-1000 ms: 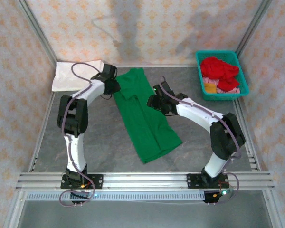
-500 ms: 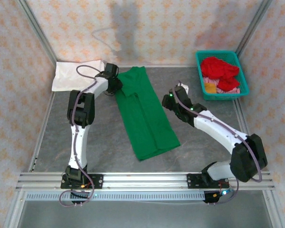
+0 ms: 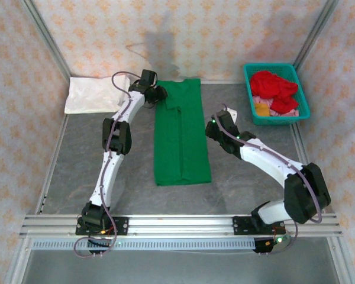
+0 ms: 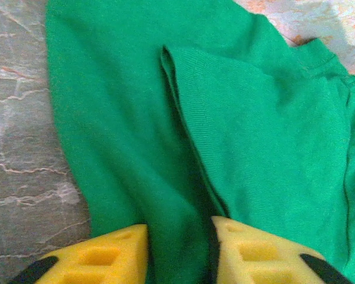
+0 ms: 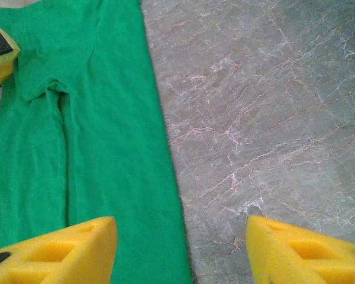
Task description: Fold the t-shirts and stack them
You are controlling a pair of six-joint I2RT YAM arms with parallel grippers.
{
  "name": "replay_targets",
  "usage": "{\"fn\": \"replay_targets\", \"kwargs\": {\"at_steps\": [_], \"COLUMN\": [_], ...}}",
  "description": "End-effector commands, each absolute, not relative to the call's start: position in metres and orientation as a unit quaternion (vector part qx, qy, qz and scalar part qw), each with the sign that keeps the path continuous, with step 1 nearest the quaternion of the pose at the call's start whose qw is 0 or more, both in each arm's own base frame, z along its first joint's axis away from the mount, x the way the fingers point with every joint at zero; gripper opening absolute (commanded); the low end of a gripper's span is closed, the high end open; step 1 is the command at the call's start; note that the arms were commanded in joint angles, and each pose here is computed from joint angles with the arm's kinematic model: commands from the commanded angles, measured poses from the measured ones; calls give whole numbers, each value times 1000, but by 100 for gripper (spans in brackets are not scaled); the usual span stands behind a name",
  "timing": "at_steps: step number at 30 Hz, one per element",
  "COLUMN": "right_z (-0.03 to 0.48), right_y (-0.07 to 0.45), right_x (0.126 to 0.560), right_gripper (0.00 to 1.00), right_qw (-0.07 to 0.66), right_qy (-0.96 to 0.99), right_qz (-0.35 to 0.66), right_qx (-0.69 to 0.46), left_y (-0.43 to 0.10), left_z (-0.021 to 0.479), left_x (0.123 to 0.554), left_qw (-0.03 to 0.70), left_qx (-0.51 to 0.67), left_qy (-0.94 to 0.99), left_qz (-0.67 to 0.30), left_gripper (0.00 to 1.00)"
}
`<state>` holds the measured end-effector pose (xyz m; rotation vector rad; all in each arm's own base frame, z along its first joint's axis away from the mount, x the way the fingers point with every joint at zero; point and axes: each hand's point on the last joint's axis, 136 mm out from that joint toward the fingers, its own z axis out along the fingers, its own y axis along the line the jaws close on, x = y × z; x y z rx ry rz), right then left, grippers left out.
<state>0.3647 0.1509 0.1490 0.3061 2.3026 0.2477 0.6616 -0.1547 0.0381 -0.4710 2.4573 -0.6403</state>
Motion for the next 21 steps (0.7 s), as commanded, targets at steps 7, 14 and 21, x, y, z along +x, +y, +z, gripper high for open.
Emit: {"fn": "replay_targets", "kwargs": {"at_steps": [7,14,21], "right_z": [169,166,130], "right_y": [157,176,207], "right_x": [373,359,290], "right_gripper": [64,64,63], "right_qw": [404,381,283], "right_qy": [904,909,900], "right_qz": [104,159,326], "right_qx": [96,60,57], "left_y": [-114,-98,-123], "left_z": [117,220,161], "left_x": [628,527,373], "left_qw": [264,390,334], "left_qx": [-212,-208,-138], "left_qy": [913,861,887], "left_qz": [-227,-250,-287], "left_gripper": [57,74,67]}}
